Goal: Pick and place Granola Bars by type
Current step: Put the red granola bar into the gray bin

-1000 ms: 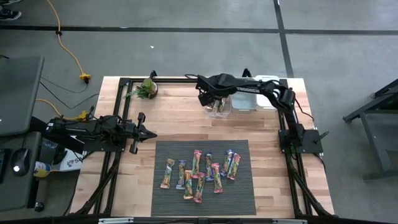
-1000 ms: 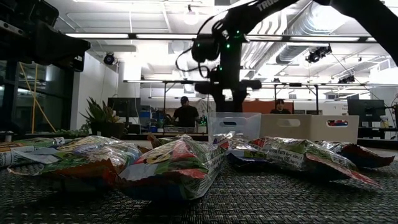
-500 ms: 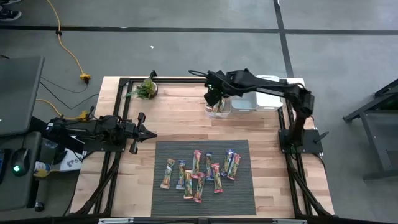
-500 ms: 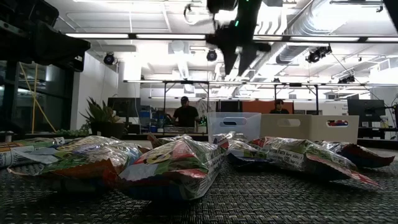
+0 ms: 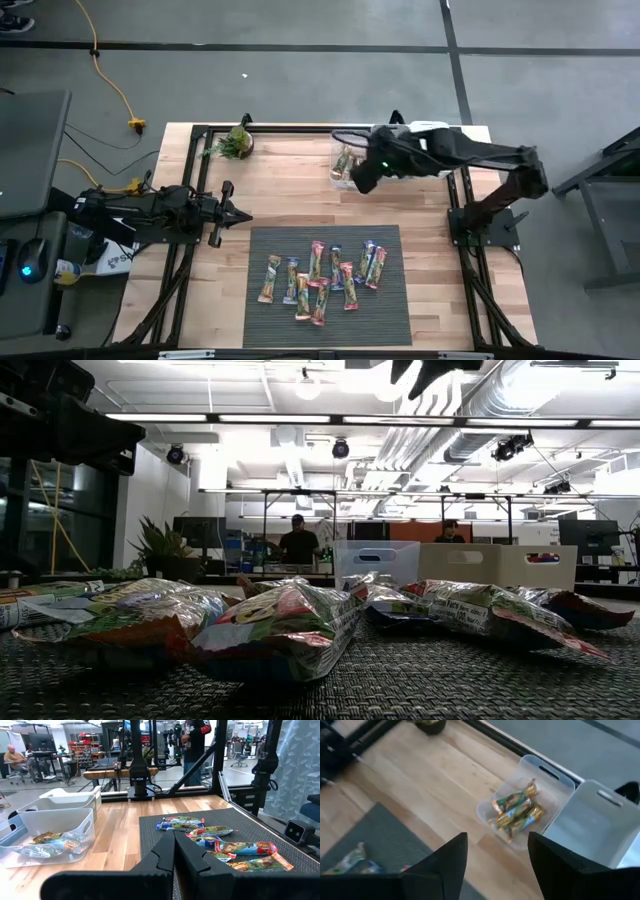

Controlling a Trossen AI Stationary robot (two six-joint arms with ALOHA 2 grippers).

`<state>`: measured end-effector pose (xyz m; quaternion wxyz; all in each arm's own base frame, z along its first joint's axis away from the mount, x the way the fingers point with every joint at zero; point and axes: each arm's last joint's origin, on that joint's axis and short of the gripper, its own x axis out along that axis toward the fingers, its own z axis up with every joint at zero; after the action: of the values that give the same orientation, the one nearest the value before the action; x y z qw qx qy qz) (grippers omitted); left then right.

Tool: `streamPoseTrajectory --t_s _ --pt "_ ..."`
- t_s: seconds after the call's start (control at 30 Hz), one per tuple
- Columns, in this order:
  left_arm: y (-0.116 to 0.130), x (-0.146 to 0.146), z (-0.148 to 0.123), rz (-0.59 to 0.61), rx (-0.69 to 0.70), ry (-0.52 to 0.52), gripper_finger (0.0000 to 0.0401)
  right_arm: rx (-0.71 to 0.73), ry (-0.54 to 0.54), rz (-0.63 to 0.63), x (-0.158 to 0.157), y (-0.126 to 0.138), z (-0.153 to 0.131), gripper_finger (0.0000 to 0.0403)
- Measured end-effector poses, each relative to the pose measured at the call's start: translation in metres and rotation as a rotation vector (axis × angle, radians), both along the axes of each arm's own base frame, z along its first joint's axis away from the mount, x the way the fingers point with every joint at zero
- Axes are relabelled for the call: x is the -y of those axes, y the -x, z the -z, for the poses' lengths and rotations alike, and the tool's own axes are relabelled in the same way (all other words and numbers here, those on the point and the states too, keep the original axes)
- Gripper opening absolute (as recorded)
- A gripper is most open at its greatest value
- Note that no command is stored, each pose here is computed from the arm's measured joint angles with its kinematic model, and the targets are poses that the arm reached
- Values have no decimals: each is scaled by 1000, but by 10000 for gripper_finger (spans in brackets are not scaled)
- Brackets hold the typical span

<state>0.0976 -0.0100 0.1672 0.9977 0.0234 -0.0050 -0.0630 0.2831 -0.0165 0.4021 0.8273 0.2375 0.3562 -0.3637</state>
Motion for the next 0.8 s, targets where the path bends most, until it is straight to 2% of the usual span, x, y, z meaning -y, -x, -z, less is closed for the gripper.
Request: streamPoseTrajectory --t_s 0.23,0.47,0.8 --pt "0 0 0 0 0 0 1 48 -84 106 -40 12 1 193" --pt "0 0 0 0 0 0 1 -1 -170 201 -76 15 16 193" --pt "0 0 0 0 0 0 1 -93 -287 271 -130 -3 54 195"
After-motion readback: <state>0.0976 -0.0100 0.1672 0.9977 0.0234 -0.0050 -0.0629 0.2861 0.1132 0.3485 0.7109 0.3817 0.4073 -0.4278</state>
